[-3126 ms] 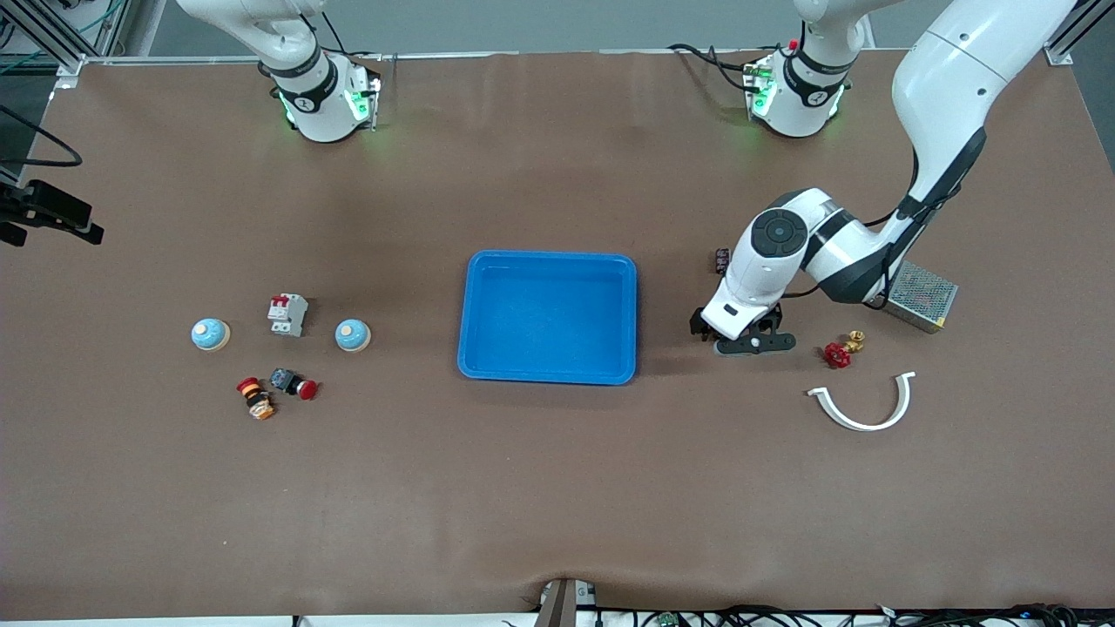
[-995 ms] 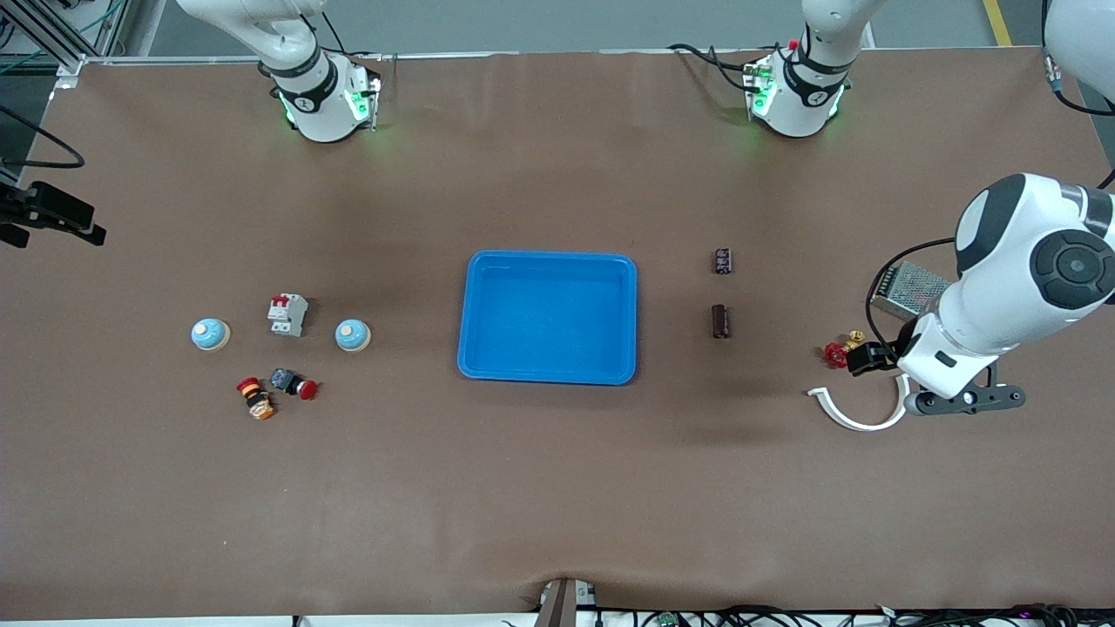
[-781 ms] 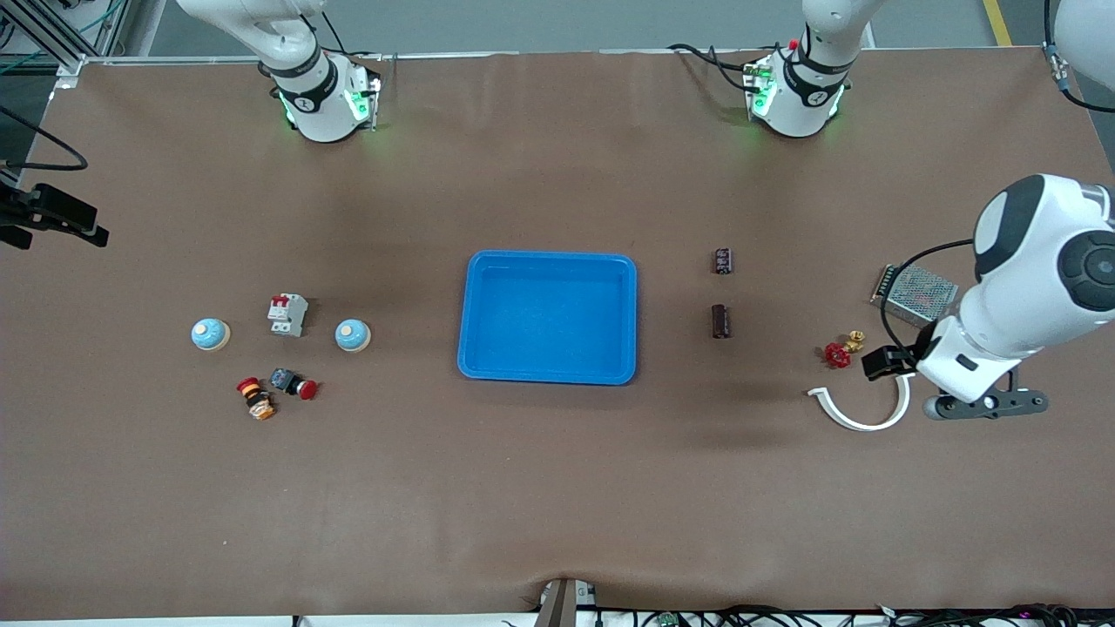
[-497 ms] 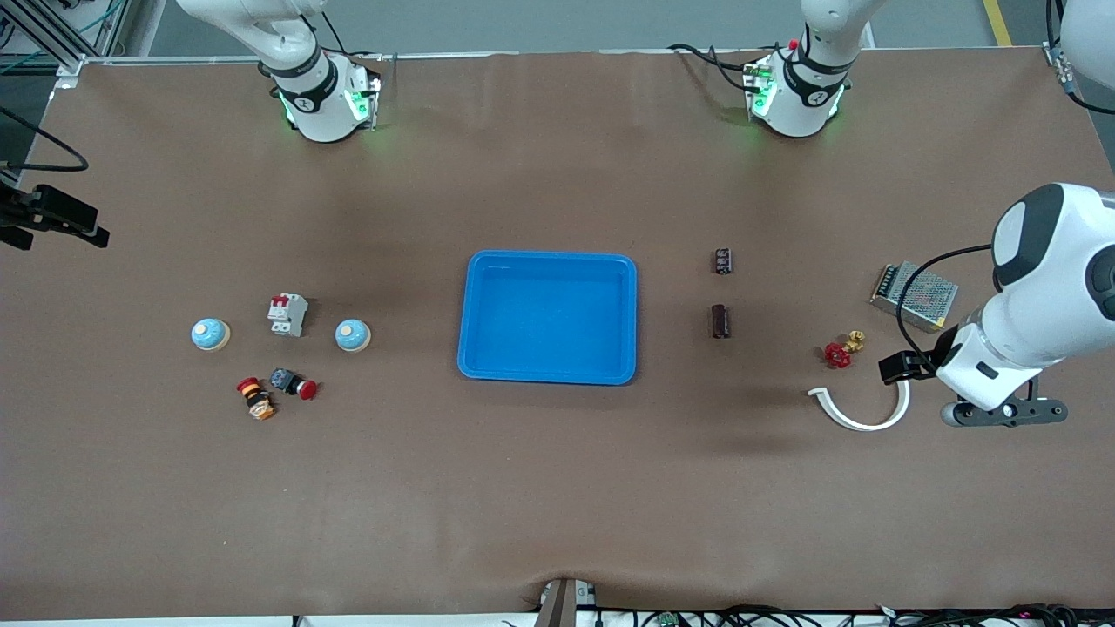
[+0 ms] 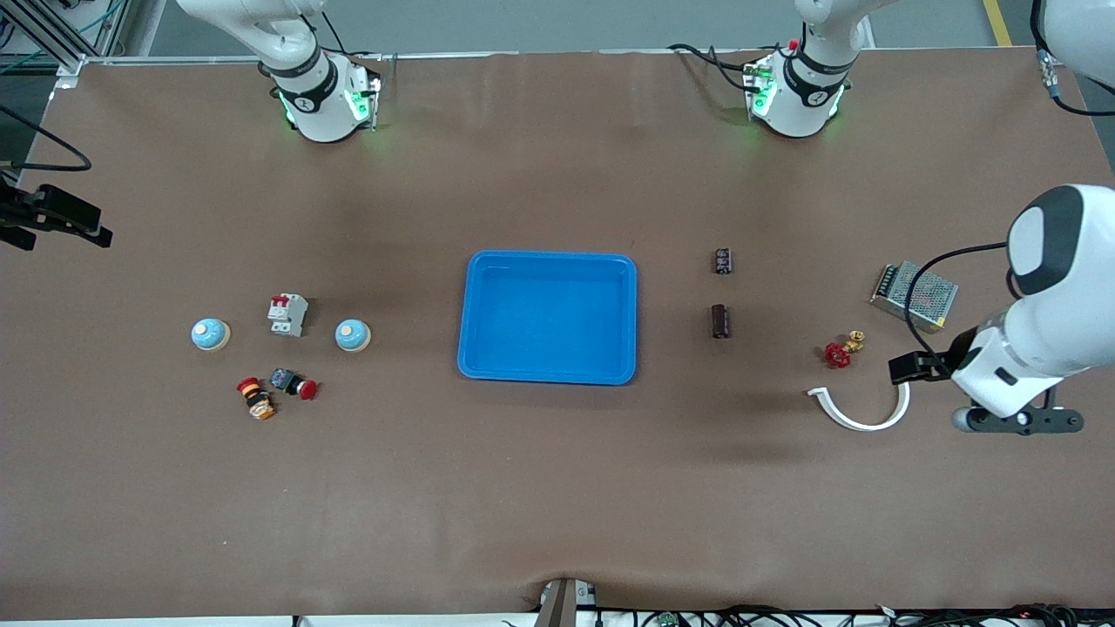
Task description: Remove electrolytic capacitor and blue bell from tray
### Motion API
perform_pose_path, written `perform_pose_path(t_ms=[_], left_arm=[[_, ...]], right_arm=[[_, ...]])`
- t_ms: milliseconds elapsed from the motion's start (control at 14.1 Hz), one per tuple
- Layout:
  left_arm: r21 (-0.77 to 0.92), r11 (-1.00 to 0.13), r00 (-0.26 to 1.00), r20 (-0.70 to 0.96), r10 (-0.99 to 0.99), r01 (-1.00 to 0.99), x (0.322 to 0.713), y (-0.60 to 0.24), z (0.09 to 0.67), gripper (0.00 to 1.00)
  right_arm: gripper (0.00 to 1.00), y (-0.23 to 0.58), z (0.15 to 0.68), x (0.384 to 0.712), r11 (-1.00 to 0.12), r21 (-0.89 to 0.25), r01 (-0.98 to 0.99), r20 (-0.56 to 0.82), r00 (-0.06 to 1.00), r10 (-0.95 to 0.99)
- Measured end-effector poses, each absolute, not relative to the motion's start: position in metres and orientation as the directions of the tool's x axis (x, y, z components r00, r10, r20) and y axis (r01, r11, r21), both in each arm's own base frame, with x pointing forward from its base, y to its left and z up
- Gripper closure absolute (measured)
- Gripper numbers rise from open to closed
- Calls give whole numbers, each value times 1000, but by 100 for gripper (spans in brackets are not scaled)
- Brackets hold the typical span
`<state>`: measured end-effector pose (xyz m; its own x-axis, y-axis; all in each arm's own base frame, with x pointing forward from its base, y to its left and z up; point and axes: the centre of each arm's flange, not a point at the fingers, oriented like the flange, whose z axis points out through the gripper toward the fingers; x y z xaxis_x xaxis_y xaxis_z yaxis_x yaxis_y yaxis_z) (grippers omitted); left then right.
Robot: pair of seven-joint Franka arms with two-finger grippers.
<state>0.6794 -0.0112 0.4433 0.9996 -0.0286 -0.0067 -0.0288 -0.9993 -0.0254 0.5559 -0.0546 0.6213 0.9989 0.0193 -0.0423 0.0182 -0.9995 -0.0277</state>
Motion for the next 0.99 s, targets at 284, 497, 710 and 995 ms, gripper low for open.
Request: perform_pose_path(t_ms=[284,497,710,995], left_arm=[[-70,-997,999,-25,-41,-42,665,-25,474,0],[-74,-995,998,-27,-60,-62,654,-30,496,0],[-46,-998,999,-28,-40,-42,640,-26,524,0],[-39,-999,999,-16,-38,-38,610,-27,577,0]], right_arm=[[0,-52,622,551,-999,-33,22,-79,997,24],[0,-42,626,551,-999,-34,39,-82,996,41],[0,-41,627,551,-999,-33,41,-81,996,43],[0,-42,627,551,-999,-33,38,-80,996,41]])
